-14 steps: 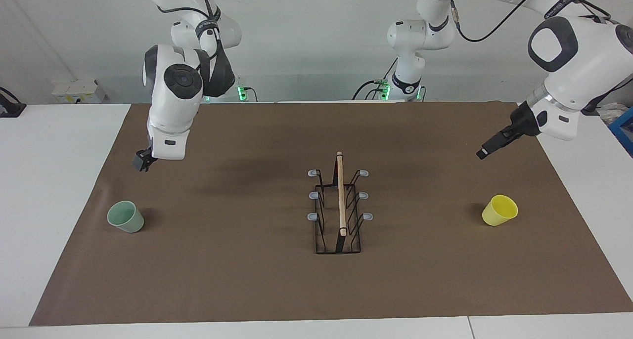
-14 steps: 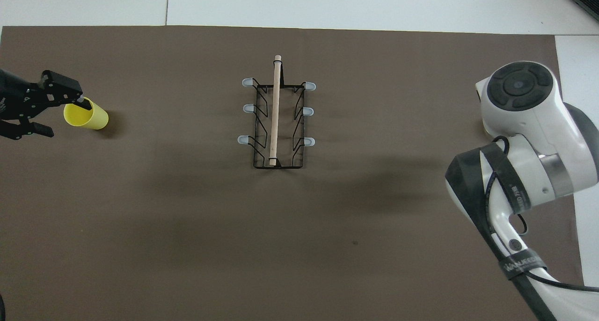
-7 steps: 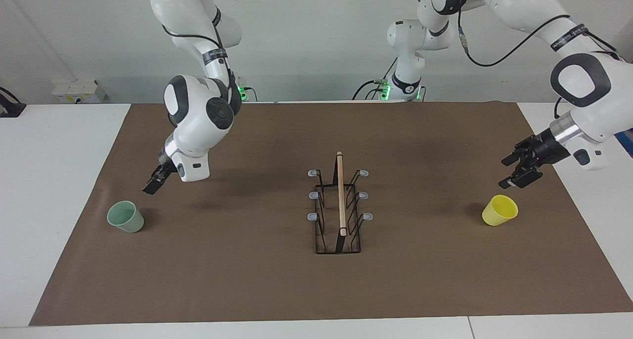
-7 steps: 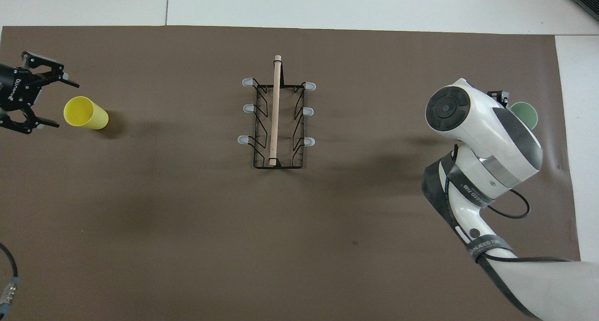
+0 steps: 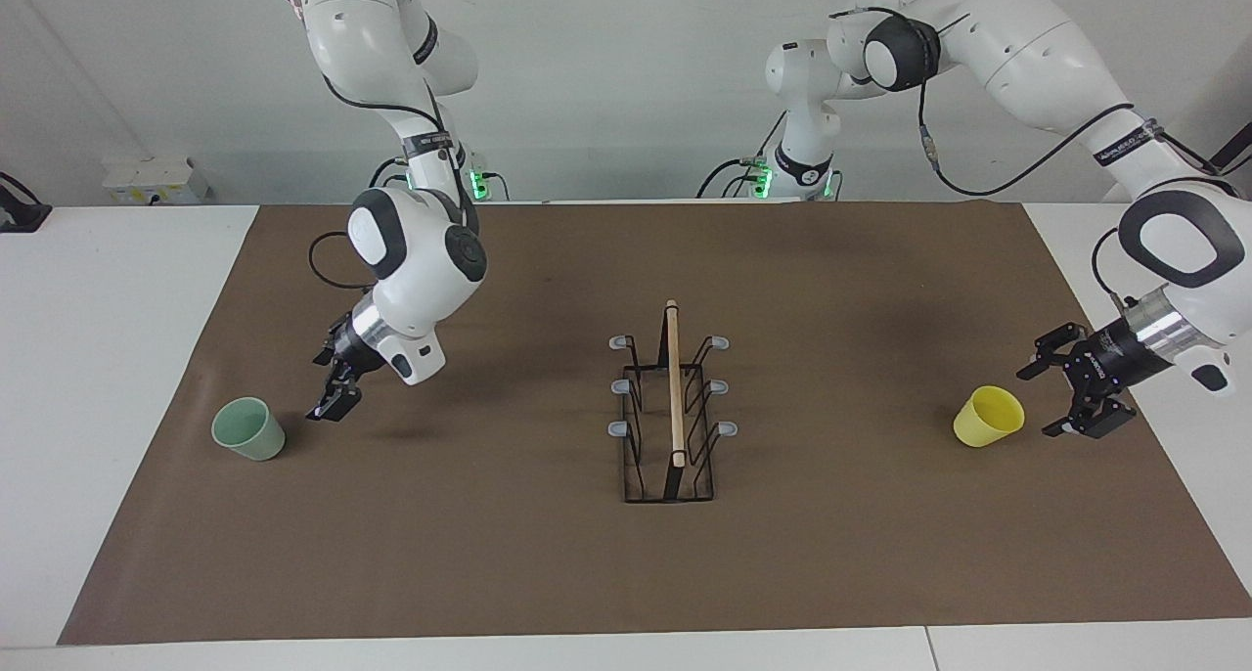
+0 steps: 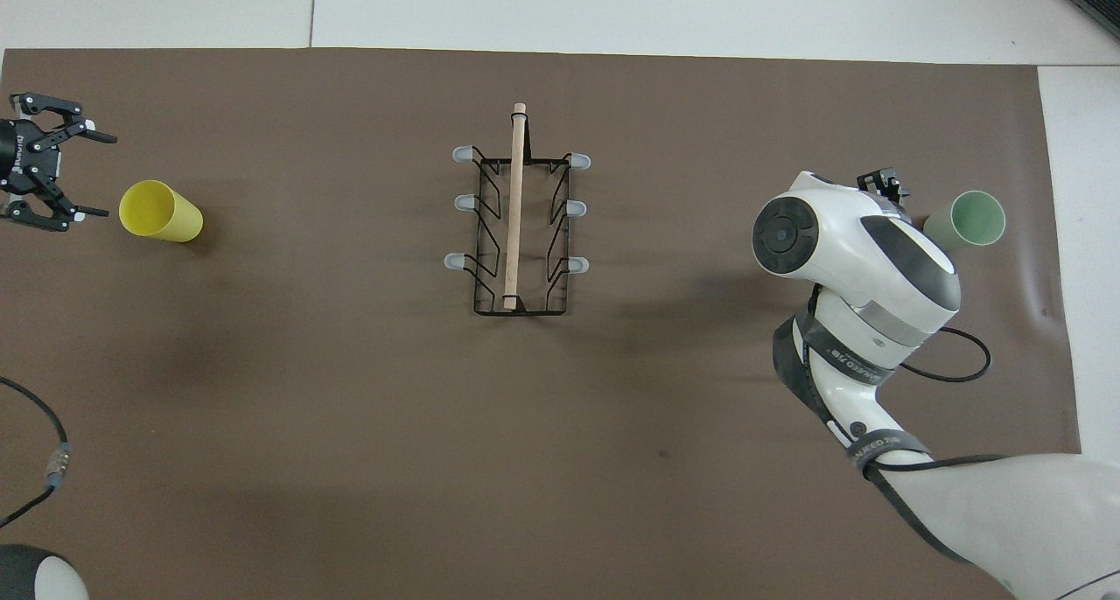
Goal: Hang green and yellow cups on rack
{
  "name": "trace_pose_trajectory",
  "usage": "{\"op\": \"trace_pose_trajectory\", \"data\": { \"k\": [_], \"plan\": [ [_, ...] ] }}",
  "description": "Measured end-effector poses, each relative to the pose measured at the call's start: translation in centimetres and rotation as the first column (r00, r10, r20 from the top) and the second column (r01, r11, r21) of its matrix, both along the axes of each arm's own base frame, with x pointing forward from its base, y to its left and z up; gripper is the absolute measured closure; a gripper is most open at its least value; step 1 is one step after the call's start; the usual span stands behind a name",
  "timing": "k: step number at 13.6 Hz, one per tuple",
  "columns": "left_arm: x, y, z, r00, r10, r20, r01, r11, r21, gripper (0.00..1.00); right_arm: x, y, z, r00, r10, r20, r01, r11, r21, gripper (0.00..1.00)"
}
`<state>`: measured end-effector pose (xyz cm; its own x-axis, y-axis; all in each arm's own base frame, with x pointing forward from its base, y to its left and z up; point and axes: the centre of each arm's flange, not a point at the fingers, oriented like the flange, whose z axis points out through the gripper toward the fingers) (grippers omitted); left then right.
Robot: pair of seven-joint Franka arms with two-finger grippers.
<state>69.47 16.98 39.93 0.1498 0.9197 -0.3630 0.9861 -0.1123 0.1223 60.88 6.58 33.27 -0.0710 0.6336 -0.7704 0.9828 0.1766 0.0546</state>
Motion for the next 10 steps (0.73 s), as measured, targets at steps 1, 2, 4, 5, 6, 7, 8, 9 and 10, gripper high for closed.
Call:
{"op": "trace_pose_trajectory", "data": {
  "k": [1,2,4,5,6,7,8,9,10],
  "plan": [
    [0.0,1.0,-1.0,0.999,0.038,-0.004,-0.038,0.999,-0.004,0.00,0.1,0.0,-1.0,1.000,-0.008,0.020,0.008,1.000,-0.025,0.00],
    [0.0,2.0,-2.2,0.997,0.076,-0.015,-0.076,0.997,-0.004,0.00,0.2,-0.1,-2.0,0.998,-0.025,0.052,0.027,0.999,-0.047,0.00],
    [-0.3,4.2,-4.5,0.990,0.140,-0.035,-0.140,0.990,-0.002,0.00,0.2,-0.6,-4.5,0.994,-0.039,0.102,0.049,0.995,-0.090,0.00],
    [-0.4,5.1,-5.4,0.981,0.188,-0.043,-0.189,0.982,-0.017,0.00,0.2,-1.1,-5.8,0.993,-0.035,0.110,0.048,0.992,-0.114,0.00],
    [-0.6,5.5,-6.3,0.967,0.247,-0.056,-0.249,0.967,-0.049,0.00,0.1,-1.6,-6.6,0.993,-0.033,0.113,0.048,0.990,-0.130,0.00],
    [-1.0,5.7,-7.5,0.953,0.294,-0.079,-0.300,0.950,-0.081,0.00,0.2,-2.4,-7.1,0.993,-0.026,0.117,0.043,0.988,-0.147,0.00],
    [-1.6,5.9,-8.6,0.940,0.327,-0.101,-0.337,0.936,-0.104,0.00,0.2,-3.2,-7.4,0.993,-0.013,0.121,0.032,0.987,-0.160,0.00],
    [-2.3,6.2,-9.6,0.927,0.355,-0.118,-0.369,0.921,-0.127,0.00,0.1,-4.3,-7.8,0.992,0.006,0.128,0.016,0.985,-0.173,0.00],
    [-2.9,6.5,-10.3,0.916,0.378,-0.135,-0.396,0.906,-0.148,0.00,-0.2,-5.5,-8.4,0.990,0.027,0.139,-0.001,0.983,-0.183,0.00]
  ]
}}
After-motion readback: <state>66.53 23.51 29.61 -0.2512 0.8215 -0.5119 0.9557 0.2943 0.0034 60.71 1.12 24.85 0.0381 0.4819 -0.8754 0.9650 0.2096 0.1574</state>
